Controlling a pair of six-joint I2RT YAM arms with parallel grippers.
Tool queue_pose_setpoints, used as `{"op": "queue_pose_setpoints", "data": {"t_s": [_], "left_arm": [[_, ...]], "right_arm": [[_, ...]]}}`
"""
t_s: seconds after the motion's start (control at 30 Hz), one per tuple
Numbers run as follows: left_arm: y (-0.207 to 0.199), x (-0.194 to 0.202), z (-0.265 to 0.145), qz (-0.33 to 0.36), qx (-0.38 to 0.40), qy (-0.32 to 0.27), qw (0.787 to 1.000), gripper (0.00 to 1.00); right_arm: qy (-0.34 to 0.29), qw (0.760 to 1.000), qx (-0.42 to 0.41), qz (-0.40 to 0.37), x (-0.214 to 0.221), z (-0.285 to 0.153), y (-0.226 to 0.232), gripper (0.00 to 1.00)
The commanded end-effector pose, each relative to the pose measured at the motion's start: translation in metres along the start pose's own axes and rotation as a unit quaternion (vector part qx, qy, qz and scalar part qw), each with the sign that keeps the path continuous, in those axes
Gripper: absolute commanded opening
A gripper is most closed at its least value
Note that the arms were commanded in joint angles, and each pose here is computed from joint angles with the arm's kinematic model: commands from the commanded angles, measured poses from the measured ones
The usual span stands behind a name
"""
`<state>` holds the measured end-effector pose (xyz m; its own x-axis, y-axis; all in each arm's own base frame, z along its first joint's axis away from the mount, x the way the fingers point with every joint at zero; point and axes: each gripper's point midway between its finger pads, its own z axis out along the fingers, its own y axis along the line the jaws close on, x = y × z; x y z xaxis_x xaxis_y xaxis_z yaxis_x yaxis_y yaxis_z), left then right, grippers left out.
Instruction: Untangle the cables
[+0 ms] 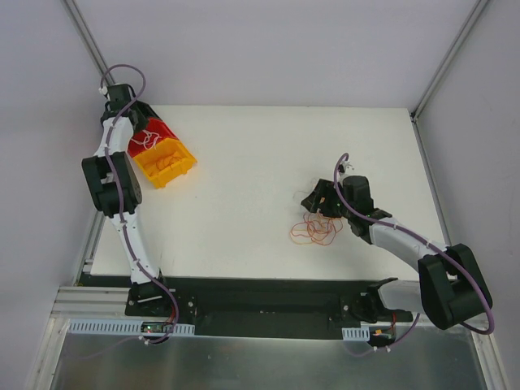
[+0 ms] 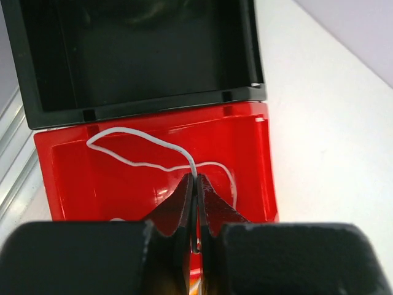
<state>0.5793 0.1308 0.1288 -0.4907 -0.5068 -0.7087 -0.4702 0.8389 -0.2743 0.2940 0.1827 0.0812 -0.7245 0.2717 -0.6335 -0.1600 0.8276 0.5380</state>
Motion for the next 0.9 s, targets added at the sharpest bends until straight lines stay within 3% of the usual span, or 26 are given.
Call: {"op": "queue_pose_setpoints", "data": {"t_s": [0.0, 0.27, 0.5, 0.6, 0.77, 0.87], "left_arm": [[0.010, -0.003, 0.012, -0.046, -0.031, -0.019, 0.998, 0.00], [0.013, 0.024, 0.037, -0.061, -0.028, 0.021, 0.998, 0.00], [0.007, 0.020, 0.043, -0.047, -0.012, 0.032, 0.998, 0.00], [0.004, 0.008, 0.027, -0.040, -0.015, 0.030, 0.999, 0.02], [-0.002, -0.025, -0.029, -0.033, -0.015, -0.008, 0.999, 0.45], [-0.011, -0.048, -0.077, -0.028, -0.002, -0.037, 0.999, 0.59]], "right_arm": [[-0.020, 1.000, -0.019, 0.001, -0.019, 0.001, 0.013, 0.73], [-0.021, 1.000, -0.020, 0.002, -0.020, 0.000, 0.013, 0.73], [-0.021, 1.000, -0.020, 0.002, -0.020, 0.000, 0.013, 0.72], [-0.021, 1.000, -0.021, 0.002, -0.020, 0.000, 0.014, 0.73], [-0.024, 0.999, -0.024, 0.001, -0.019, -0.002, 0.014, 0.73], [-0.027, 0.999, -0.024, 0.000, -0.020, -0.003, 0.015, 0.73]]}}
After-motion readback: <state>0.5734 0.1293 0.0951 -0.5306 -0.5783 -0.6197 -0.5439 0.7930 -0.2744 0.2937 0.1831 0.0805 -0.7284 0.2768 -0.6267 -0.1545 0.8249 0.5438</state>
